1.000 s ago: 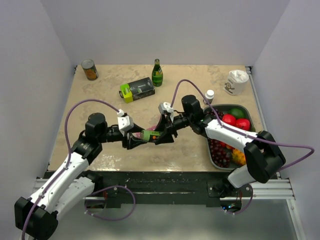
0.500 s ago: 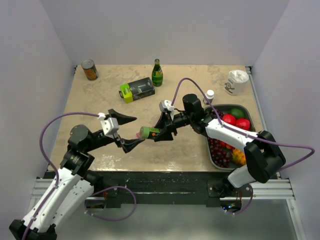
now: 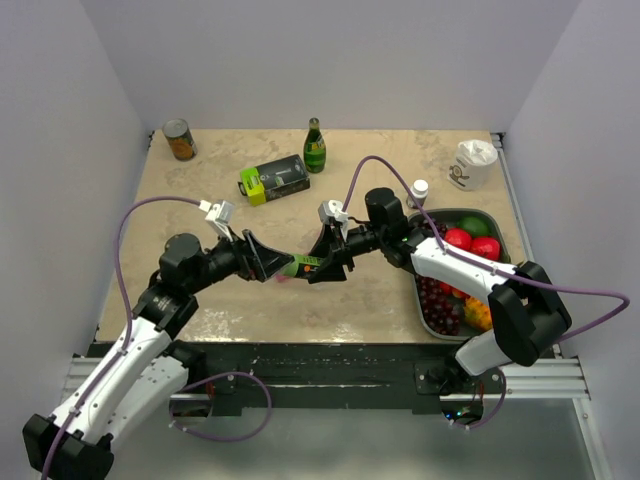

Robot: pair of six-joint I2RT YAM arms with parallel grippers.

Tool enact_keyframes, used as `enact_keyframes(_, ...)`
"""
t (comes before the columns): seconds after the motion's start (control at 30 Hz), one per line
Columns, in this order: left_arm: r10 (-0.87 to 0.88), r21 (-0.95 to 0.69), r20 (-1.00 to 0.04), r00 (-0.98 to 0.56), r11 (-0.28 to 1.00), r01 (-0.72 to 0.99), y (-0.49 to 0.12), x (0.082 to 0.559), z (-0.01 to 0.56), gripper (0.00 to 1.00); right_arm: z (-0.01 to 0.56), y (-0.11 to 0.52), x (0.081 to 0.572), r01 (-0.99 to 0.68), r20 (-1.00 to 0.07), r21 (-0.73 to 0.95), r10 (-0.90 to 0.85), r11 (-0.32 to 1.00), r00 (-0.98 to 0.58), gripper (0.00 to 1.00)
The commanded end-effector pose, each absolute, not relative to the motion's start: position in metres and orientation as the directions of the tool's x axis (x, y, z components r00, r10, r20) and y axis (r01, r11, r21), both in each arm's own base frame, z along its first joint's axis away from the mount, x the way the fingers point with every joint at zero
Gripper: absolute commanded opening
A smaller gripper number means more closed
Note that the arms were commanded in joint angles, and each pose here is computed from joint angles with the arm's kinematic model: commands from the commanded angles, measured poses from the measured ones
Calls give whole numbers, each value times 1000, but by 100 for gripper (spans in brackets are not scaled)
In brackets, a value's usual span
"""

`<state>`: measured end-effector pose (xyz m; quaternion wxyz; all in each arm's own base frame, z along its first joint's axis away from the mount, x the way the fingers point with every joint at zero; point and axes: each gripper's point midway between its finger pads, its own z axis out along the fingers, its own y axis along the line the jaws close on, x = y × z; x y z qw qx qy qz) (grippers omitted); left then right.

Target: Sort the pills into containers

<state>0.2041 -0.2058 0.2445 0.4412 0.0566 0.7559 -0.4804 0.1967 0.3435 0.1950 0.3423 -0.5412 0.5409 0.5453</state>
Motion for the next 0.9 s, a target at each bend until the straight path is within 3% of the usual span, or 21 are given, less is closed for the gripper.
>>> enact_keyframes(0.0, -375, -751, -650, -661, 449, 484, -217, 202, 260, 88, 218, 350, 203, -971, -980, 145, -162, -192, -114, 0)
enact_keyframes(0.13, -328, -768, -624, -709, 425, 479, -224, 197, 248, 78, 218, 351, 204, -970, -980, 146, -162, -192, -115, 0)
enact_keyframes(0.37, -299, -765, -623, -723, 422, 486, -226, 192, 241, 70, 216, 351, 204, -969, -979, 153, -166, -193, -121, 0)
enact_keyframes(0.53, -265, -759, -630, -730, 412, 504, -229, 190, 237, 56, 215, 351, 205, -969, -978, 156, -168, -190, -124, 0)
enact_keyframes(0.6, -246, -743, -648, -721, 412, 528, -229, 189, 235, 40, 216, 351, 204, -969, -978, 154, -167, -191, -123, 0)
enact_keyframes(0.67, -211, -695, -701, -681, 415, 587, -228, 187, 236, 24, 216, 351, 205, -970, -978, 154, -167, -190, -123, 0)
enact_keyframes(0.77, -105, -542, -829, -549, 390, 744, -228, 180, 239, 8, 216, 351, 203, -968, -978, 155, -167, -196, -123, 0)
enact_keyframes(0.83, -25, -425, -894, -447, 363, 829, -227, 176, 236, 7, 216, 351, 203, -968, -979, 154, -166, -197, -122, 0)
enact_keyframes(0.87, 38, -292, -946, -322, 336, 896, -225, 174, 234, 6, 217, 351, 203, -969, -979, 150, -163, -198, -118, 0)
